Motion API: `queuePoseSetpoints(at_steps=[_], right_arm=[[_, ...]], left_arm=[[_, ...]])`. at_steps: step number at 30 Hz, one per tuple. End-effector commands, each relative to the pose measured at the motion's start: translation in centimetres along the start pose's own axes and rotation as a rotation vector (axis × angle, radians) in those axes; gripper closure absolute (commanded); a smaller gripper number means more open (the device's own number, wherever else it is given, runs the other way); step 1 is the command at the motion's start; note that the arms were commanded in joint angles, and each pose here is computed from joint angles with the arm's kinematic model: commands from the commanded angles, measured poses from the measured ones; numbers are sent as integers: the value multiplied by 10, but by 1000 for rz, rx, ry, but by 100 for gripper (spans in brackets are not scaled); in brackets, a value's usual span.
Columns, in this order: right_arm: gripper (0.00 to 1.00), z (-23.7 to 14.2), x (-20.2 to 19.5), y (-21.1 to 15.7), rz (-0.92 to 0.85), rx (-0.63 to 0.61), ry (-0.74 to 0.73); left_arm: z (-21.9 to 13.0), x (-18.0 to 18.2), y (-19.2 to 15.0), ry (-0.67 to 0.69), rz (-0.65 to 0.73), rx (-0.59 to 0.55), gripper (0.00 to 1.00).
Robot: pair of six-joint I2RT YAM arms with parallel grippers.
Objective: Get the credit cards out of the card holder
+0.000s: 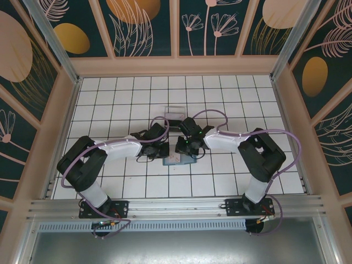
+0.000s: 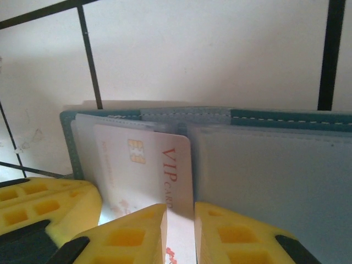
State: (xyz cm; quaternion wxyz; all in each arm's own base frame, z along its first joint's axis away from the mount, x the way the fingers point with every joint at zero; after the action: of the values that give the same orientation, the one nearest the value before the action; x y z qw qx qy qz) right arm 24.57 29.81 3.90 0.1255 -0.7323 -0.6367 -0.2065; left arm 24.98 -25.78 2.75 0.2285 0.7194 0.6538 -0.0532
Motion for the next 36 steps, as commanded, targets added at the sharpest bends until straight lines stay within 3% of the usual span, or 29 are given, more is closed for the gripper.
queuePoseSetpoints(at_steps=[1, 21, 36], right_arm=[[79, 9, -14, -2, 4, 7, -32], [78, 19, -7, -11, 16, 61, 127], [95, -2, -7, -5, 33, 16, 186]], left_arm=[[8, 23, -13, 97, -1, 56, 91], [9, 21, -15, 89, -4, 70, 92], [9, 23, -16, 99, -7, 71, 92]])
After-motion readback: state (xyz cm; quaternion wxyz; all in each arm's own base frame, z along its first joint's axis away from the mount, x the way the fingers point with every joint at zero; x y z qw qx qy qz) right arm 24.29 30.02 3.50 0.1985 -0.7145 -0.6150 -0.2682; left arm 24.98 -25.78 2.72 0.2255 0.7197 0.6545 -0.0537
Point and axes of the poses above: each hand's point on the last joint's axis, 136 mm out from that joint toward the fingers, its own z axis out along the fingers, its own x axis along the line the jaws close on, y = z × x, the point moved 1 cm from there along -z, back along the fingers, and after that the axes turned 5 degrees about z, right-handed, at the moved point
